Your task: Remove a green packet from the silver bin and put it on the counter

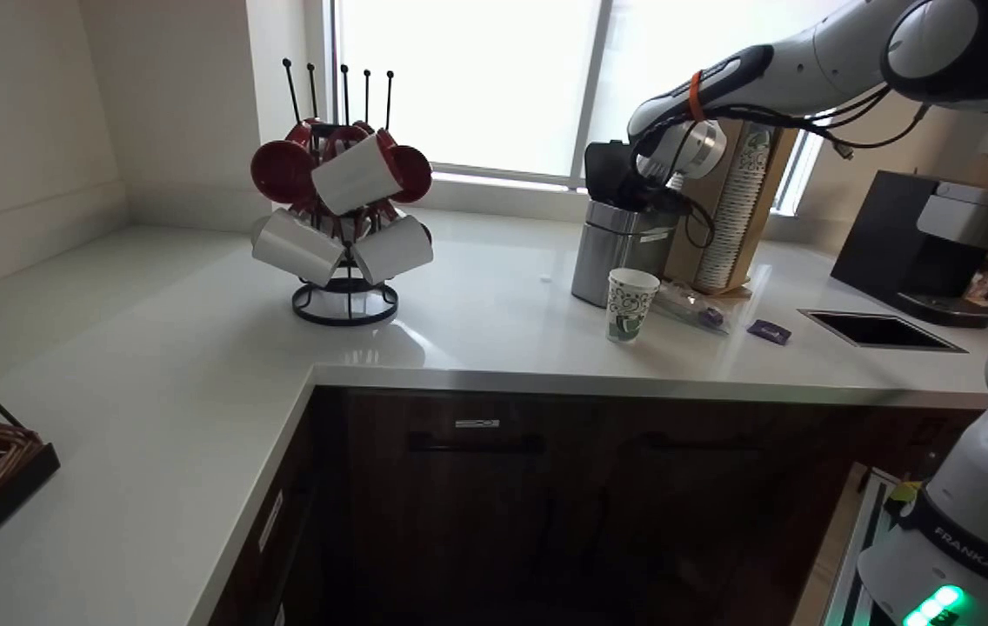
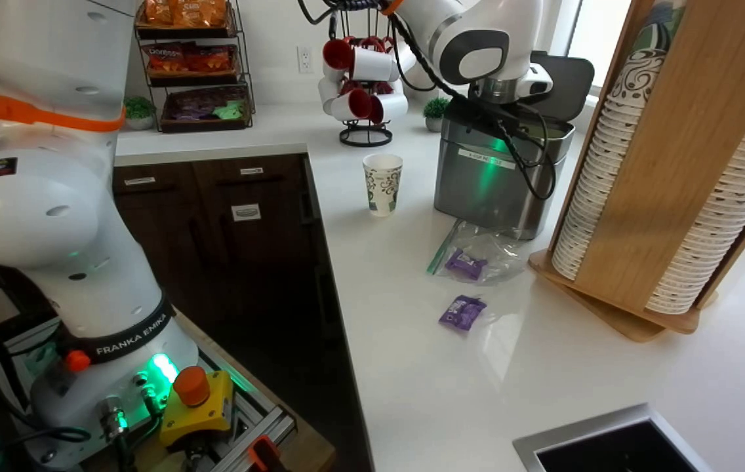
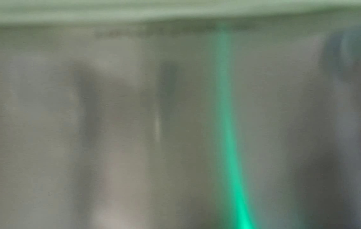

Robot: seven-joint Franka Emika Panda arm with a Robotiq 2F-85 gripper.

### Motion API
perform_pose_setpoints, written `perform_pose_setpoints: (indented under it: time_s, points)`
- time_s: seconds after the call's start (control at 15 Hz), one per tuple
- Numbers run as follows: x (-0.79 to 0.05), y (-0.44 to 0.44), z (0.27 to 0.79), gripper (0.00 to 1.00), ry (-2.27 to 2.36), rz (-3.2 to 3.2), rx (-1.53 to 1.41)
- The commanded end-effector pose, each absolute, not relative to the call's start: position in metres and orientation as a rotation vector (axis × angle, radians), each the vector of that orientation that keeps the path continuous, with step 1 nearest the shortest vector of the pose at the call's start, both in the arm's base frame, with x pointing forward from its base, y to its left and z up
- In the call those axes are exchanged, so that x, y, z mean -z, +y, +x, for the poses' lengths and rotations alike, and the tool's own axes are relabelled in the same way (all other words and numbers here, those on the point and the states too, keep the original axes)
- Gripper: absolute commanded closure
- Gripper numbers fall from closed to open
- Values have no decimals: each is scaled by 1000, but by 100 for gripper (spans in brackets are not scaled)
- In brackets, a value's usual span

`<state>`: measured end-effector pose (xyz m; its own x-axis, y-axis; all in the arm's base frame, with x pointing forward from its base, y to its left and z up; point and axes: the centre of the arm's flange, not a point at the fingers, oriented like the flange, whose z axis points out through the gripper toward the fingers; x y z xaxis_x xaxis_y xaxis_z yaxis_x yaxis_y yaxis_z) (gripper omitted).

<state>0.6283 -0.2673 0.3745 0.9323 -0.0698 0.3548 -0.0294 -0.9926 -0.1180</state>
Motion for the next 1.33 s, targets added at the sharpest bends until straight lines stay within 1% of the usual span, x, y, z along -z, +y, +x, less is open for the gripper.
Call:
perform_pose_setpoints:
  time_s: [0.0, 0.67, 1.27]
  points:
    - [-371, -265, 632, 0, 94, -2982, 506]
    - [-365, -260, 628, 0, 219, -3050, 158]
    - [-365, -260, 633, 0, 275, -3048, 11]
